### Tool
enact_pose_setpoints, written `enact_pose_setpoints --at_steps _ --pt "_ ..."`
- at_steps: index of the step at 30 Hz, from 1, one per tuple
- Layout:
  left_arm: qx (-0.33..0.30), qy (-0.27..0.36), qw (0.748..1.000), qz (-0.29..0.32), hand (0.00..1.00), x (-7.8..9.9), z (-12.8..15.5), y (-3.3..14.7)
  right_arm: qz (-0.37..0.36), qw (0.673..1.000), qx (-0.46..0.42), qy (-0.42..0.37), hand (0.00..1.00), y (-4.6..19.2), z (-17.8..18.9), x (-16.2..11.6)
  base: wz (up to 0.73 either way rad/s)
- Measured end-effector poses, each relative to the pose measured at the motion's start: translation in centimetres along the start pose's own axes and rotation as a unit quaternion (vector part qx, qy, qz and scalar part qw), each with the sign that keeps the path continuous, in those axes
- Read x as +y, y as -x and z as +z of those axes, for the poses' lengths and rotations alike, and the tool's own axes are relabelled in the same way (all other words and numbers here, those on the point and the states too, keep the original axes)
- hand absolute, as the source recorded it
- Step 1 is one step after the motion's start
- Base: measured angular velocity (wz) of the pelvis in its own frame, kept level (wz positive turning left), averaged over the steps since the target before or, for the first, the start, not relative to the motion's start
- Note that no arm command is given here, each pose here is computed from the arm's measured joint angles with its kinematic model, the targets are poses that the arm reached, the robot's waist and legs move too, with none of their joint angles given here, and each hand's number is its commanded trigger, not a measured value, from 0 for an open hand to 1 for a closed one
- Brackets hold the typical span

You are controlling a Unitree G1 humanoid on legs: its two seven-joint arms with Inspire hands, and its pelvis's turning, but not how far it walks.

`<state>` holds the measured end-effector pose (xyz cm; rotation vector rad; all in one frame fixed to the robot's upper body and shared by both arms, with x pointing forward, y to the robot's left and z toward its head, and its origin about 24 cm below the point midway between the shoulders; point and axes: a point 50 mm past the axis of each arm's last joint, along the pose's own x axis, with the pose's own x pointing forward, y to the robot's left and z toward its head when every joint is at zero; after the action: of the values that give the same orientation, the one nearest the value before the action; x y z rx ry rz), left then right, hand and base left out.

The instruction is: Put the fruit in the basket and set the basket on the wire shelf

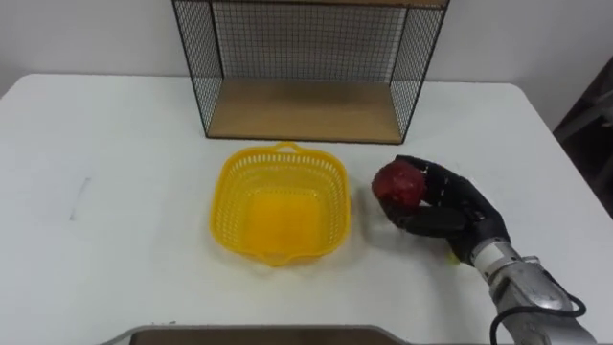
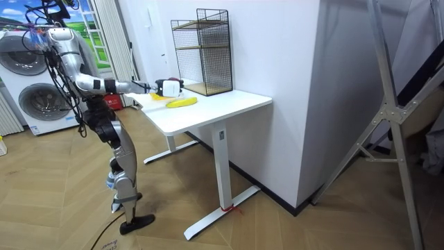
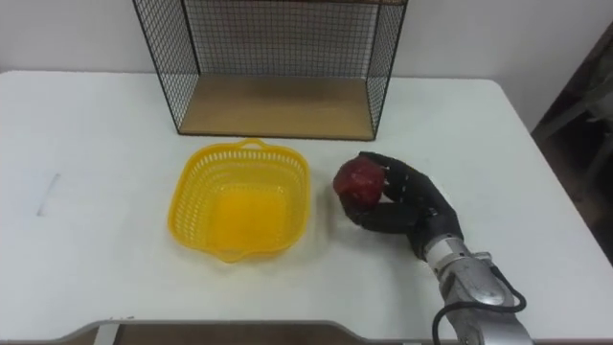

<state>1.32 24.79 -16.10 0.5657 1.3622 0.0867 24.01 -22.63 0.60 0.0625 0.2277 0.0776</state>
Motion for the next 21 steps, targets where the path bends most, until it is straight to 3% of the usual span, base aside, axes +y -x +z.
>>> enact_pose_setpoints --at_steps 6,12,21 --pt "-0.001 -0.002 1.0 0.0 0.0 -0.1 0.0 0.0 0.006 0.997 -0.079 -0.025 1.0 0.1 3.4 0.4 -0.05" --pt "-0.01 0.0 1.0 0.008 0.0 0.0 0.2 0.0 0.016 0.994 -0.103 -0.018 1.0 0.2 4.5 0.7 0.0" --pt "-0.016 -0.004 1.0 -0.001 0.0 0.6 1.3 -0.4 0.068 0.982 -0.144 0.106 1.0 -0.3 7.2 3.3 -0.04"
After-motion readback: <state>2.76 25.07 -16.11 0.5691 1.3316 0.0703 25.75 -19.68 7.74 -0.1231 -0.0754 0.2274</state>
